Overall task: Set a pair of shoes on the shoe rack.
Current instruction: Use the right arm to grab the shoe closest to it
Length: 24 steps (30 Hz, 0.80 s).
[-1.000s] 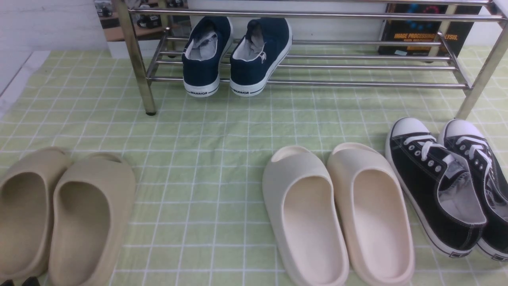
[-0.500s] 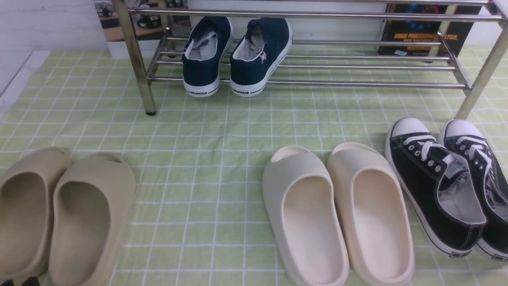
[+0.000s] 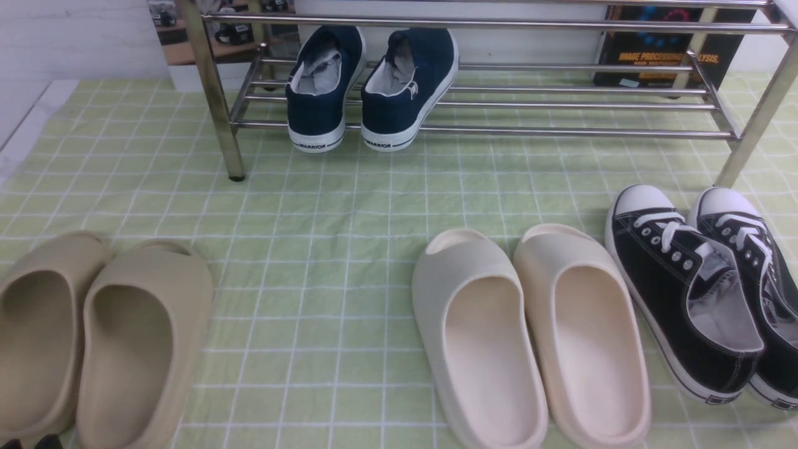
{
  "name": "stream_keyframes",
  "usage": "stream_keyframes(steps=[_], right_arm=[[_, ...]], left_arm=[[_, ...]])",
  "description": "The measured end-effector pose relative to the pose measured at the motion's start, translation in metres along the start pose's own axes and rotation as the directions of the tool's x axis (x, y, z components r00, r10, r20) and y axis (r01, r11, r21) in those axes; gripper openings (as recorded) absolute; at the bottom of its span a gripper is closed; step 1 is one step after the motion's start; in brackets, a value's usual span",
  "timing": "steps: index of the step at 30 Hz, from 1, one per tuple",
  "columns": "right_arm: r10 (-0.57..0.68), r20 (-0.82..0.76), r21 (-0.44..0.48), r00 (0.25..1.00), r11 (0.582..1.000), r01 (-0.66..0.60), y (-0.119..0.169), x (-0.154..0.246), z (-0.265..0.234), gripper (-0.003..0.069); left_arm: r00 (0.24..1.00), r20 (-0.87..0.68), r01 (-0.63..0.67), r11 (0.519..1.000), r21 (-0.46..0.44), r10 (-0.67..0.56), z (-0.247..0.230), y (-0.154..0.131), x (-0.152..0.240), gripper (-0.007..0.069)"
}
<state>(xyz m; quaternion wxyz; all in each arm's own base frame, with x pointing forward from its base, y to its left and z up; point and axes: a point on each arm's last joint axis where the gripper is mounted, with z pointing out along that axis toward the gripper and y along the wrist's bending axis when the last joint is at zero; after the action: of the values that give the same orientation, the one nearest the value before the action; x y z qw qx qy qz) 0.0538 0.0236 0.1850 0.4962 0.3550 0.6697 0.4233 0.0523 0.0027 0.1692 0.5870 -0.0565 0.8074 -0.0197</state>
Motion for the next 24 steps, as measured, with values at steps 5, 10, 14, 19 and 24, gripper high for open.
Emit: stream_keyframes(steps=[5,10,14,19,24], right_arm=[[-0.125,0.009,-0.002,0.992,0.992,0.125,0.000,-0.001,0.000,0.0239],[-0.357,-0.016,-0.007,0.934,0.934,0.357,0.002,0.001,-0.001,0.0239],[-0.512,-0.023,-0.052,0.858,0.858,0.511,0.027,-0.004,-0.008,0.0173],[-0.678,-0.046,0.010,0.734,0.734,0.679,0.067,-0.026,-0.009,0.0002],[-0.790,-0.252,0.092,0.559,0.555,0.826,0.101,-0.056,0.010,-0.0003]], left_arm=[[1.000,0.000,0.000,1.000,0.000,0.000,0.000,0.000,0.000,0.0239],[1.000,0.000,0.000,1.000,0.000,0.000,0.000,0.000,0.000,0.0239],[1.000,0.000,0.000,1.000,0.000,0.000,0.000,0.000,0.000,0.0239],[1.000,0.000,0.000,1.000,0.000,0.000,0.000,0.000,0.000,0.0239],[1.000,0.000,0.000,1.000,0.000,0.000,0.000,0.000,0.000,0.0239]])
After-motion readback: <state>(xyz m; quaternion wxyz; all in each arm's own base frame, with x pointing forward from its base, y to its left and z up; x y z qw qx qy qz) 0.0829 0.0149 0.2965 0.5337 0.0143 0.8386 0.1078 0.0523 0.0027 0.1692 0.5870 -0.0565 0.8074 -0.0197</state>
